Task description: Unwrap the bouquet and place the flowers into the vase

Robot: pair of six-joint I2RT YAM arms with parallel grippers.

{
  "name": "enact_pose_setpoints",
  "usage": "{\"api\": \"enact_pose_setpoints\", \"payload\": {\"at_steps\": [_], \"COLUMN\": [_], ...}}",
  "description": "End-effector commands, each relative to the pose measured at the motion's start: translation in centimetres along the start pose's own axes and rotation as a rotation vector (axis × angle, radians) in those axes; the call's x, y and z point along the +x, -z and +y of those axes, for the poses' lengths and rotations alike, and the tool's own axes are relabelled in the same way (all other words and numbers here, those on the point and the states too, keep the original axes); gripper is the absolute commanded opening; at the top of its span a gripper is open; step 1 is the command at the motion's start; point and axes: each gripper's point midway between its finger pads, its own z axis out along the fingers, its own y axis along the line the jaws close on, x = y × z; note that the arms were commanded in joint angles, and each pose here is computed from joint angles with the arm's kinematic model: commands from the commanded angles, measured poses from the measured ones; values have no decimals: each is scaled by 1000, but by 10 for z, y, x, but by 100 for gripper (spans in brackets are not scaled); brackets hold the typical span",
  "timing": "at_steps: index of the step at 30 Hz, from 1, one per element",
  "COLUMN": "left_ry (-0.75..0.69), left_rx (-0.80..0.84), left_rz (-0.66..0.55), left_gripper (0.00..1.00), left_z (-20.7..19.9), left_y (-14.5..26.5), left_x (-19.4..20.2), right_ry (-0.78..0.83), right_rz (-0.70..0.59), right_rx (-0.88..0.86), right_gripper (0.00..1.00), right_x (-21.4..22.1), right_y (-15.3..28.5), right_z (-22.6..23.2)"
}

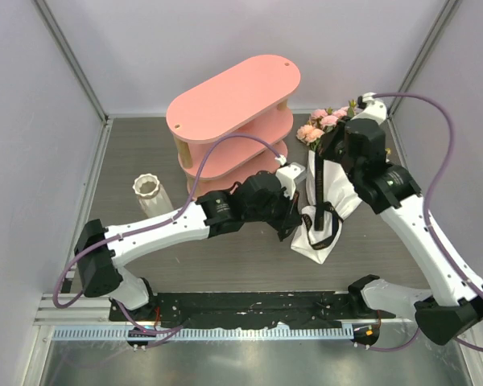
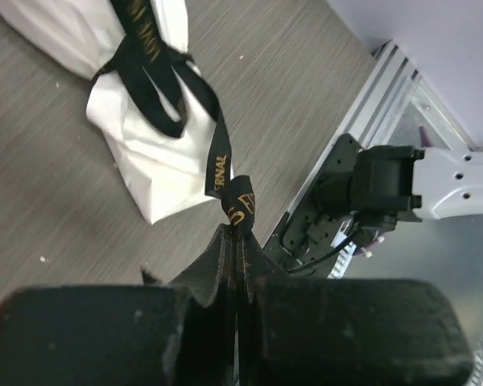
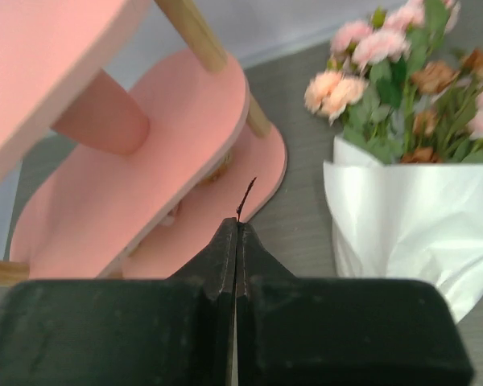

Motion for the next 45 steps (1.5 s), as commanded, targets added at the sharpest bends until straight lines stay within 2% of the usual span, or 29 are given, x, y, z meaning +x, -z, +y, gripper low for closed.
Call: {"api": "enact_pose_setpoints", "payload": {"at_steps": [1,2,3,4,6,7,11,12,13,14,15,16,20,21,23,25,27,28,31,33,34,41,45], "left_ry": [14,-1,-7,-10,-17,-20,-30,-33,-34,-40,-47,-50,-68,-80,-74,-78,-89,-93,-98,-92,-87,-54,-38], "left_rx": [72,61,82,74,96,99,146,165,172,201,225,241,311,365,403,468,504,513,542,534,524,436,386], "left_rz": [-192,-198,-234,-219,-254,-261,-277,-284,-275,-262,-260,-257,-192,-189,-137,-116,-84,-73,-28,6,12,98,110], "left_gripper": [0,0,0,0,0,0,0,0,1,1,3,5,11,11,10,9,10,11,18,20,20,23,52], "left_z": [-25,-22,-27,-21,-24,-21,-27,-31,-32,-38,-45,-49,-64,-78,-85,-101,-114,-117,-126,-123,-120,-92,-80], "left_y": [39,42,54,54,63,69,78,78,75,75,75,74,51,53,38,34,21,17,3,-6,-8,-22,-29], "left_x": [-35,-32,-37,-25,-25,-20,-16,-19,-18,-18,-22,-23,-22,-29,-22,-25,-21,-19,-8,0,3,42,50], "right_ry": [-213,-233,-242,-257,-262,-257,-223,-209,-179,-145,-80,-39,39,-3,-48,-122,-175,-218,-273,-281,-276,-273,-352], "right_rz": [66,83,148,206,269,339,331,329,344,369,376,442,433,388,416,359,376,337,396,466,496,556,540], "right_rx": [-138,-178,-253,-268,-373,-410,-474,-460,-450,-439,-420,-342,-10,40,126,217,255,265,242,202,202,228,219], "right_gripper": [1,1,1,1,1,1,1,4,25,36,43,49,54,56,56,58,61,62,54,40,37,36,39], "right_x": [18,22,35,50,55,70,65,68,74,84,87,104,116,100,116,104,120,115,143,161,169,191,198], "right_y": [-15,-20,-21,-33,-35,-41,-42,-45,-45,-46,-47,-45,-48,-40,-29,-12,-1,5,6,4,-1,-4,-7], "right_z": [39,49,65,73,98,108,121,116,112,107,100,80,-13,-38,-80,-119,-139,-147,-156,-153,-154,-163,-159]}}
